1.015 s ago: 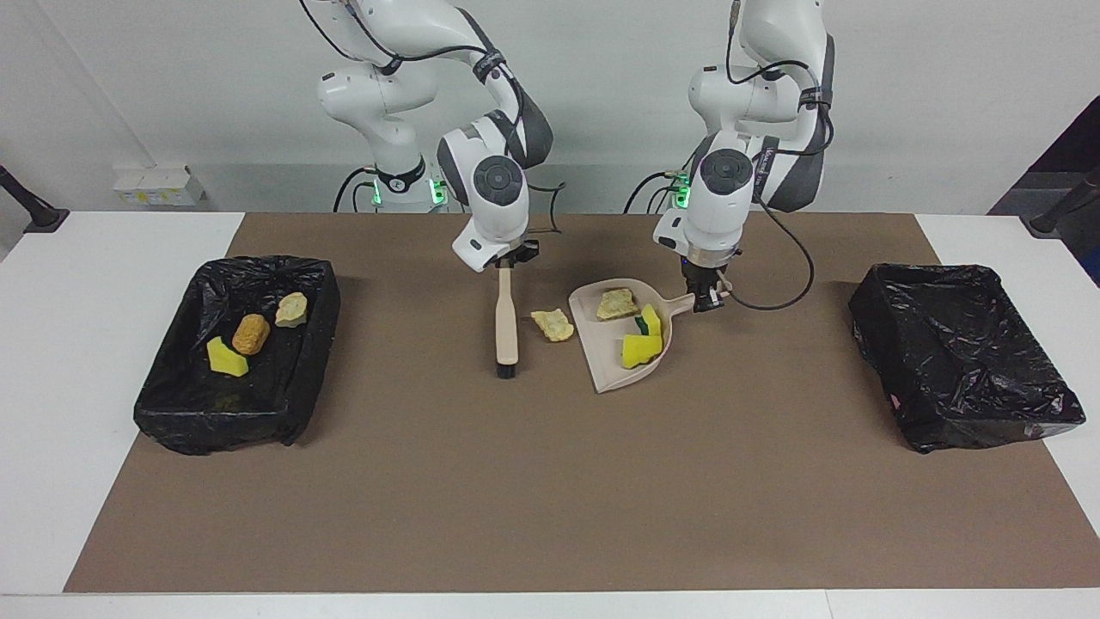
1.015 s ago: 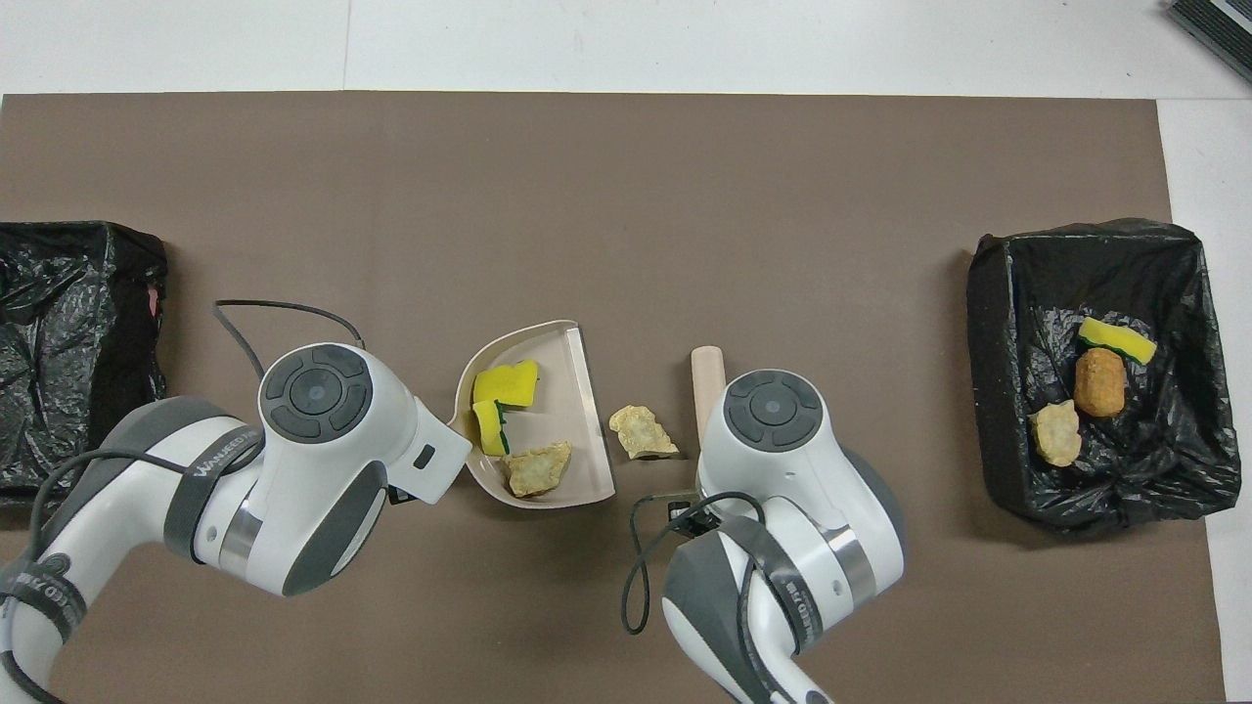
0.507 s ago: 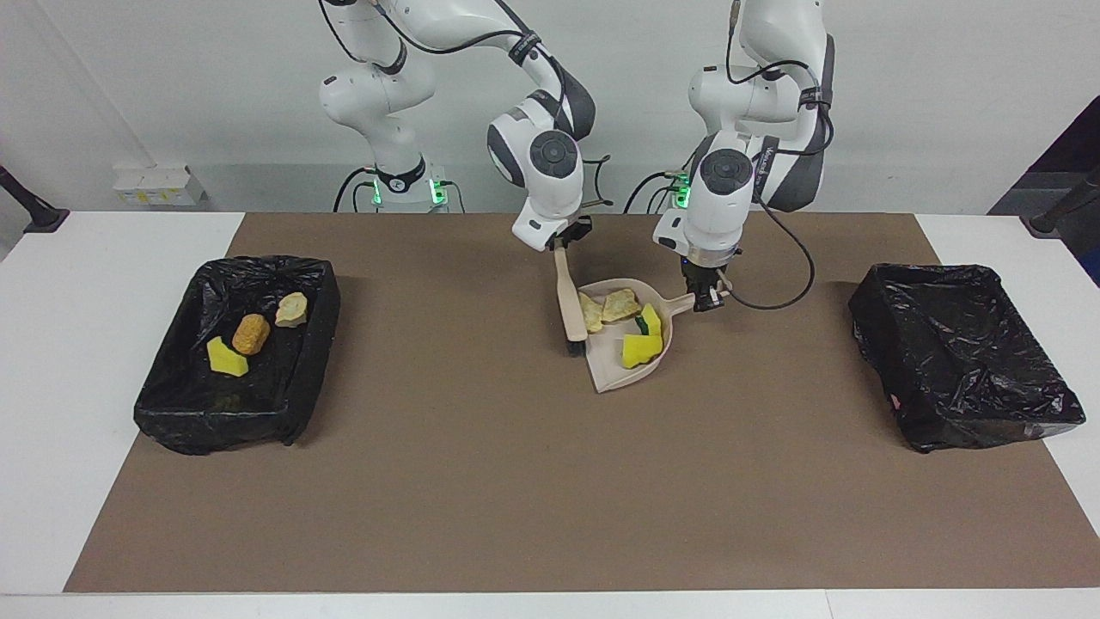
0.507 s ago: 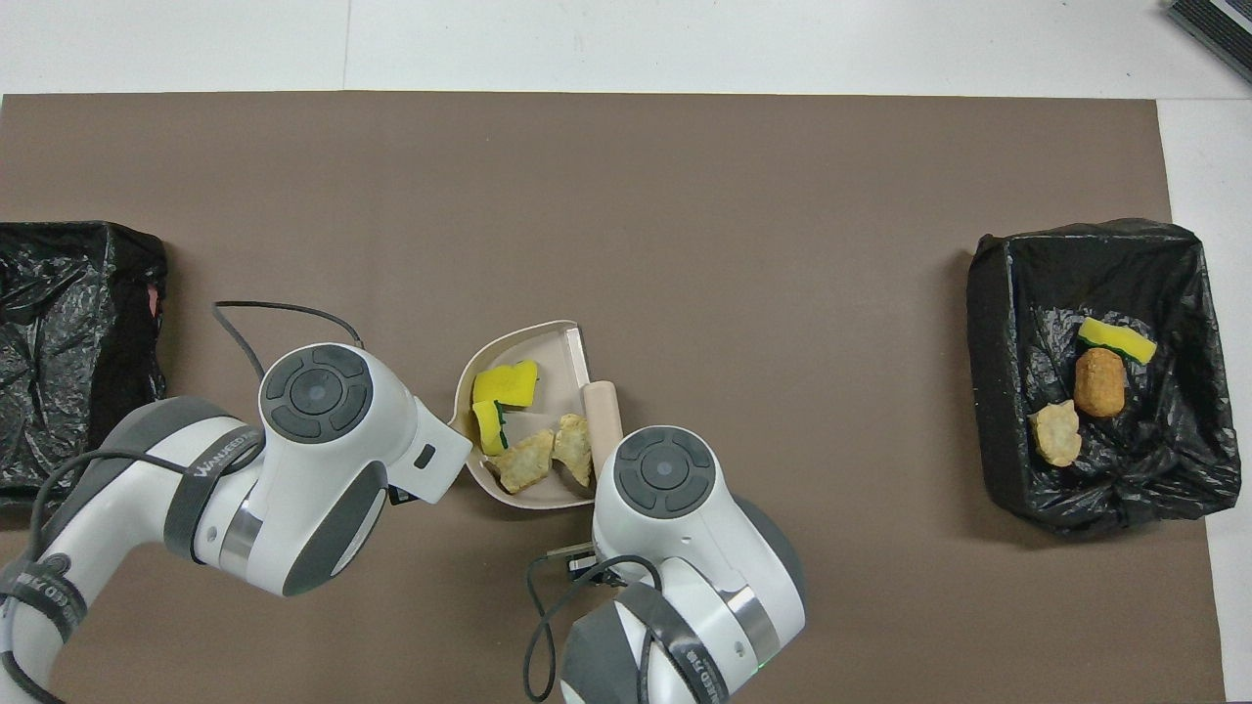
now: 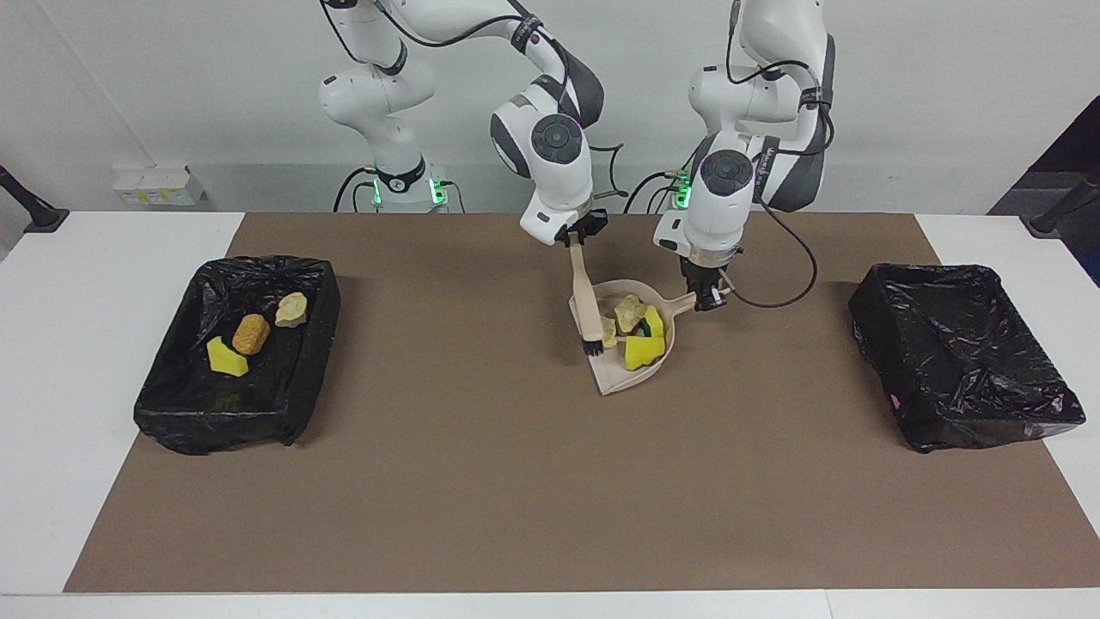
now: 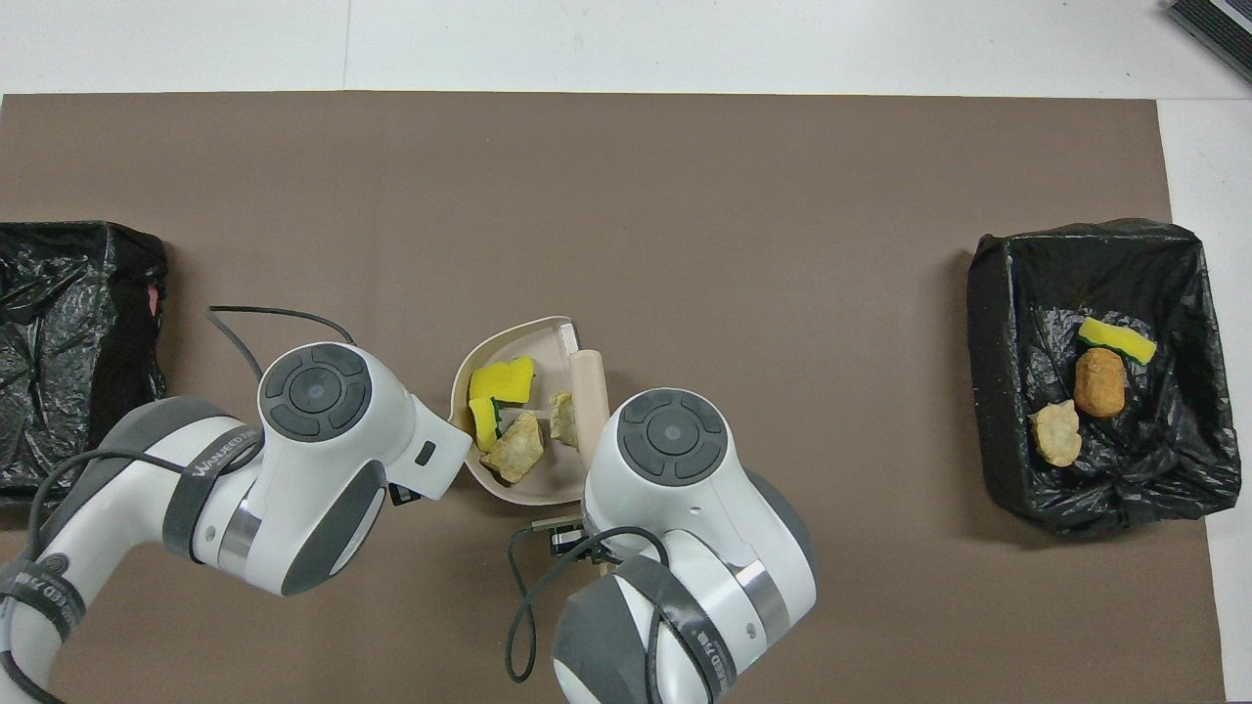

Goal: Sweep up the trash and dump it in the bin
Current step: 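Tip the dustpan over the near bin with the left gripper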

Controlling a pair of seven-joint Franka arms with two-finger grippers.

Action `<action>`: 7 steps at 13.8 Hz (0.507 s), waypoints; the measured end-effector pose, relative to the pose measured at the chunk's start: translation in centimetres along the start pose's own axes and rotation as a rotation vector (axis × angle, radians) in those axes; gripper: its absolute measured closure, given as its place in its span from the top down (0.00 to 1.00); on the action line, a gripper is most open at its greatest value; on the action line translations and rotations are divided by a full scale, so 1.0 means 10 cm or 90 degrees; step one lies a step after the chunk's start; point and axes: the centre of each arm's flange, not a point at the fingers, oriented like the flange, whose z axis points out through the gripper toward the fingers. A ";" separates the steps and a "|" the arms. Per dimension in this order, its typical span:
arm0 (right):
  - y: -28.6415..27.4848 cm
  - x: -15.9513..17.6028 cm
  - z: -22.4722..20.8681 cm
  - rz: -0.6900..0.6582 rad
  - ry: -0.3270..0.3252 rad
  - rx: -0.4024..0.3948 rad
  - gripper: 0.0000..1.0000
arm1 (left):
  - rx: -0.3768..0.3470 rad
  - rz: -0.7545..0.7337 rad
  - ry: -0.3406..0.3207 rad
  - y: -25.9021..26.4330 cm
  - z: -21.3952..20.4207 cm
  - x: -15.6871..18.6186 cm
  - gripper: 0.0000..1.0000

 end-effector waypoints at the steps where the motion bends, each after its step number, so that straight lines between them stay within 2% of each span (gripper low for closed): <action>1: 0.02 -0.02 -0.04 0.001 -0.003 -0.001 0.26 | -0.002 -0.009 0.002 -0.01 0.00 -0.01 0.31; 7: 0.08 -0.04 -0.25 0.006 0.012 0.007 0.26 | -0.018 -0.087 0.022 -0.11 -0.01 -0.14 0.31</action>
